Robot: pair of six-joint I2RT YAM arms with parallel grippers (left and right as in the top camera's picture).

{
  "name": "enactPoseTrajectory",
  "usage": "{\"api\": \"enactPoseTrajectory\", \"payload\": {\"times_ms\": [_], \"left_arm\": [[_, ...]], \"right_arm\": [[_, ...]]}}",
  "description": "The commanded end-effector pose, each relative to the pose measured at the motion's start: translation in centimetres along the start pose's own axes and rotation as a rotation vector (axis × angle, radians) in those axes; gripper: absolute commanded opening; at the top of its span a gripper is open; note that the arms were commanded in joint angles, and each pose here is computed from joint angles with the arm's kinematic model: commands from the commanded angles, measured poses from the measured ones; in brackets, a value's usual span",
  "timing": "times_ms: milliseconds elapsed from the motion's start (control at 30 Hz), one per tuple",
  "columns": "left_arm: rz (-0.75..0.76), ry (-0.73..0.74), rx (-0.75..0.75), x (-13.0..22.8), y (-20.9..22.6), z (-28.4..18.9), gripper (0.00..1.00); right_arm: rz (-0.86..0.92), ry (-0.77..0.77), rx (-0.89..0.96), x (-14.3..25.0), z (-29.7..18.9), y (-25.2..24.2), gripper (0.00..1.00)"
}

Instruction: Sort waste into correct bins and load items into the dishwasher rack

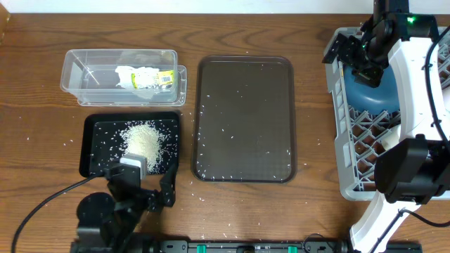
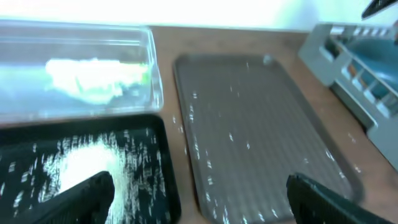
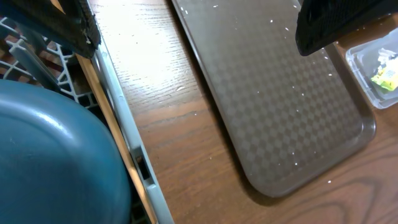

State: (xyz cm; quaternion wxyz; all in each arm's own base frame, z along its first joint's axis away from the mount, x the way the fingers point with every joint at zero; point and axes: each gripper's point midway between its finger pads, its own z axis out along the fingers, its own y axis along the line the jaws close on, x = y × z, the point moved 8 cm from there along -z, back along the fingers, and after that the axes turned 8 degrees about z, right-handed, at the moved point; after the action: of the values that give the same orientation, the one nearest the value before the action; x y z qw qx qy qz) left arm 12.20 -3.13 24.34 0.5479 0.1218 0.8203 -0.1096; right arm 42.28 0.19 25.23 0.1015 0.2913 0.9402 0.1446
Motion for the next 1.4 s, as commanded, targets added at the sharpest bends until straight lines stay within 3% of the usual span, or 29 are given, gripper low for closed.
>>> {"api": "enactPoseTrajectory", "payload": {"times_ms": [0, 433, 800, 1200, 1367], "left_arm": [[0.038, -0.061, -0.008, 0.9, 0.3, 1.2, 0.91], [0.055, -0.206, -0.233, 2.5, 3.0, 4.0, 0.91], [0.078, -0.403, -0.277, 3.3, 3.5, 4.9, 0.92], [0.061, -0.381, -0.35, 4.9, 4.6, 5.5, 0.92], [0.04, -0.261, -0.365, 6.8, 4.9, 6.1, 0.91]], "right_arm": [[-0.007, -0.045, -0.024, 0.1, -1.9, 0.5, 0.99], [-0.007, -0.045, -0.024, 0.1, -1.9, 0.5, 0.99], [-0.007, -0.045, -0.023, 0.1, -1.9, 0.5, 0.99], [-0.007, -0.046, -0.024, 0.1, -1.9, 0.5, 0.99], [-0.007, -0.045, -0.023, 0.1, -1.9, 0.5, 0.99]]}}
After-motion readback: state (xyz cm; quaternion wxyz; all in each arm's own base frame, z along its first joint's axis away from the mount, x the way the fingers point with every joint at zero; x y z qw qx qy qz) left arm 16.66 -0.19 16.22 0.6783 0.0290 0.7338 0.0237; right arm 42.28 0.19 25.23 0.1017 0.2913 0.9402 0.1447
